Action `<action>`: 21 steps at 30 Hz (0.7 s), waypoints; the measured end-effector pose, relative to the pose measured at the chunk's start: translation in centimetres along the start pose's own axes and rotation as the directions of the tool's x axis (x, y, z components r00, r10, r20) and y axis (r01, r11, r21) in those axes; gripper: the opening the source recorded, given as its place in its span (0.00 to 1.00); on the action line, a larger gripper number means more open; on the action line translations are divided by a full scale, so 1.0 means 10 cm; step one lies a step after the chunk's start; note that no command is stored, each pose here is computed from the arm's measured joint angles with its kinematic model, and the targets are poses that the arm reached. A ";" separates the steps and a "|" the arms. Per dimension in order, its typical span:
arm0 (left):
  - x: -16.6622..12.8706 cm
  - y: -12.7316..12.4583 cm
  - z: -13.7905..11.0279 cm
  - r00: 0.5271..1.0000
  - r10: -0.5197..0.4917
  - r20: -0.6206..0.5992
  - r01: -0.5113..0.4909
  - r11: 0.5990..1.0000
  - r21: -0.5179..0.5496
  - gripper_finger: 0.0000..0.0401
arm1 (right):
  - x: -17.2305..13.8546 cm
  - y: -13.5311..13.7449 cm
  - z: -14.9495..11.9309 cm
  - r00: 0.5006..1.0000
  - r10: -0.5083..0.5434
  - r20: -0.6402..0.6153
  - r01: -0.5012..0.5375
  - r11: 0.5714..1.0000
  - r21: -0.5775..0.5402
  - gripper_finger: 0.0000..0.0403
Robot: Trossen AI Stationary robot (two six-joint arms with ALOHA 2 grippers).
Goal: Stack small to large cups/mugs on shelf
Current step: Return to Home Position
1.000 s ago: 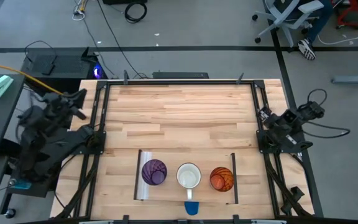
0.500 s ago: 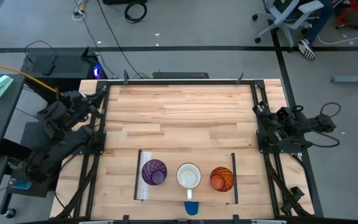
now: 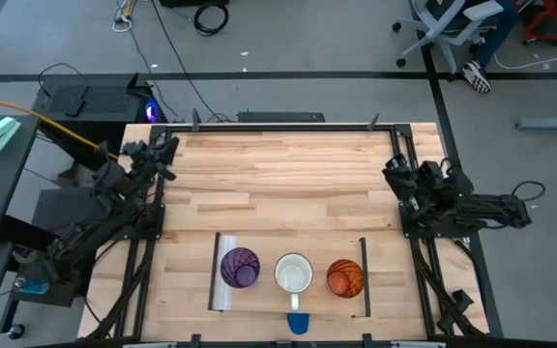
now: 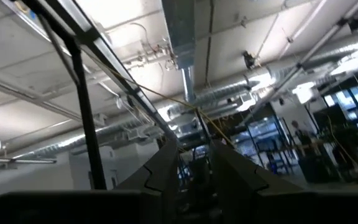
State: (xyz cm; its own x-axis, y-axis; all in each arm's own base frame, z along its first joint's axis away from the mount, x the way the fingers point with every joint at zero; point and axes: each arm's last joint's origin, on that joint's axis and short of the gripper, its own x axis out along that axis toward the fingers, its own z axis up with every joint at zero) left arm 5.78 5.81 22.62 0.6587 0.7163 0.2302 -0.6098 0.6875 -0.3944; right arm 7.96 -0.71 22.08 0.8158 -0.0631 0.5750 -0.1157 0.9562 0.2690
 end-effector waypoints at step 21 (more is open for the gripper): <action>0.04 0.18 -0.40 0.999 0.035 -0.028 -0.032 0.992 0.124 0.09 | -0.07 -0.15 -0.33 0.925 -0.176 -0.338 0.109 0.972 -0.210 0.26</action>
State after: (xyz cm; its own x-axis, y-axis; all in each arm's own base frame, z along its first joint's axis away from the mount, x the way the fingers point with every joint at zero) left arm 6.71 6.83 18.46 0.6486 0.7367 0.1915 -0.6803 0.6739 -0.2882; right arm 9.44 -1.17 18.68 0.9660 -0.1304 0.2233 0.0953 0.9823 0.1616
